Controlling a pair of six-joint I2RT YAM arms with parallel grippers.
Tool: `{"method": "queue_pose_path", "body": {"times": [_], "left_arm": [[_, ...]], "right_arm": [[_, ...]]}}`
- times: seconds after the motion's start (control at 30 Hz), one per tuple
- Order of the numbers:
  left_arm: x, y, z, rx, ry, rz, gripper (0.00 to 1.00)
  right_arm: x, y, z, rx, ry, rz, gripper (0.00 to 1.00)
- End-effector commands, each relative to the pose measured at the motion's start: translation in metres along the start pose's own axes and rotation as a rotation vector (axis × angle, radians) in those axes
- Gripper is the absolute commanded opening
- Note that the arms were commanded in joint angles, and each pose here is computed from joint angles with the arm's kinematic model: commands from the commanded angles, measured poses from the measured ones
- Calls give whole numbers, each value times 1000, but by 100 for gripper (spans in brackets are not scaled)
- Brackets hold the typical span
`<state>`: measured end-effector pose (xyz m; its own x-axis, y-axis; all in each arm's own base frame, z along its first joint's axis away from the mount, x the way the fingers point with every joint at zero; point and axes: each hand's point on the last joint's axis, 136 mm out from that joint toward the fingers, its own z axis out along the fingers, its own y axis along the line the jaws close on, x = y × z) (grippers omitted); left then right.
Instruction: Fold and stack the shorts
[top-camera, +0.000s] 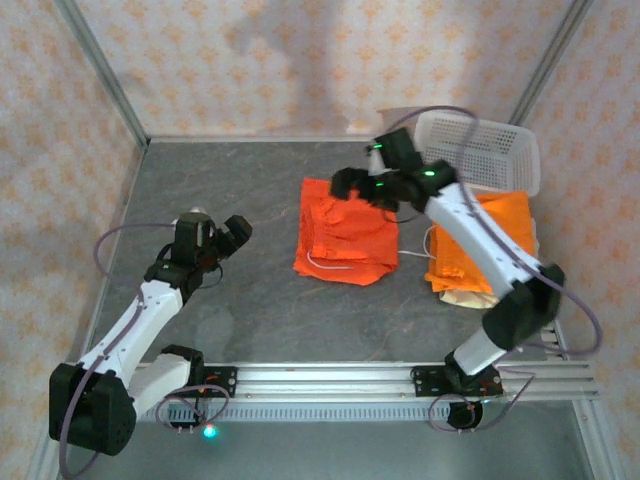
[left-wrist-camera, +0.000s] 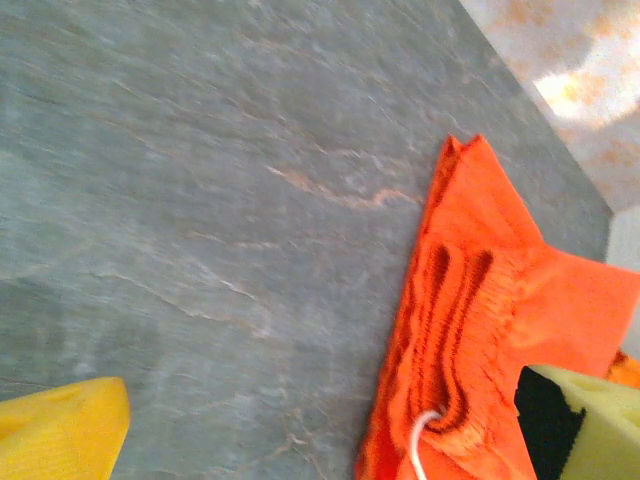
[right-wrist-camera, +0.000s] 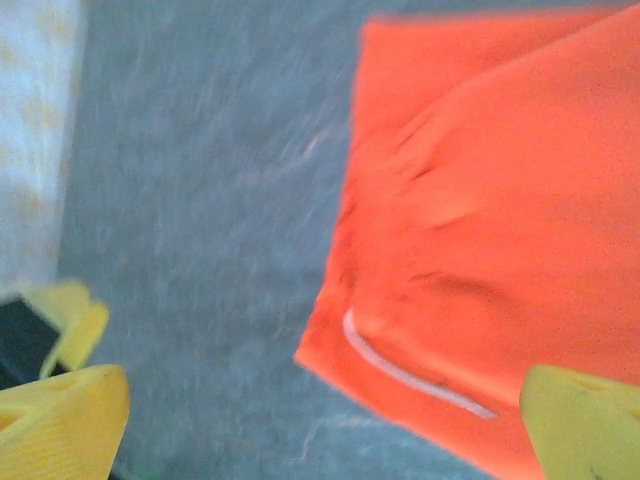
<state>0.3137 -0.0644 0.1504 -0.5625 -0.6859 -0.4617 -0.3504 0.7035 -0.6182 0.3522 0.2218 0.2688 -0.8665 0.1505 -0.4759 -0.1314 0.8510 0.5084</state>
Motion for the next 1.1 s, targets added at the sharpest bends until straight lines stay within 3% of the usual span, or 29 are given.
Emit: {"method": "queue_pose_path", "body": {"times": [0.0, 0.17, 0.33, 0.67, 1.07], "left_arm": [[-2, -57, -2, 141, 34, 34, 100], [22, -116, 11, 231, 114, 82, 100], [54, -131, 45, 156, 213, 120, 99], [91, -130, 132, -13, 360, 169, 79], [137, -89, 178, -251, 458, 252, 65]], "right_arm": [[3, -43, 9, 76, 2, 43, 100], [12, -103, 19, 144, 55, 161, 100], [22, -127, 26, 181, 69, 212, 100], [49, -144, 23, 212, 82, 231, 100], [59, -157, 19, 241, 91, 240, 100]]}}
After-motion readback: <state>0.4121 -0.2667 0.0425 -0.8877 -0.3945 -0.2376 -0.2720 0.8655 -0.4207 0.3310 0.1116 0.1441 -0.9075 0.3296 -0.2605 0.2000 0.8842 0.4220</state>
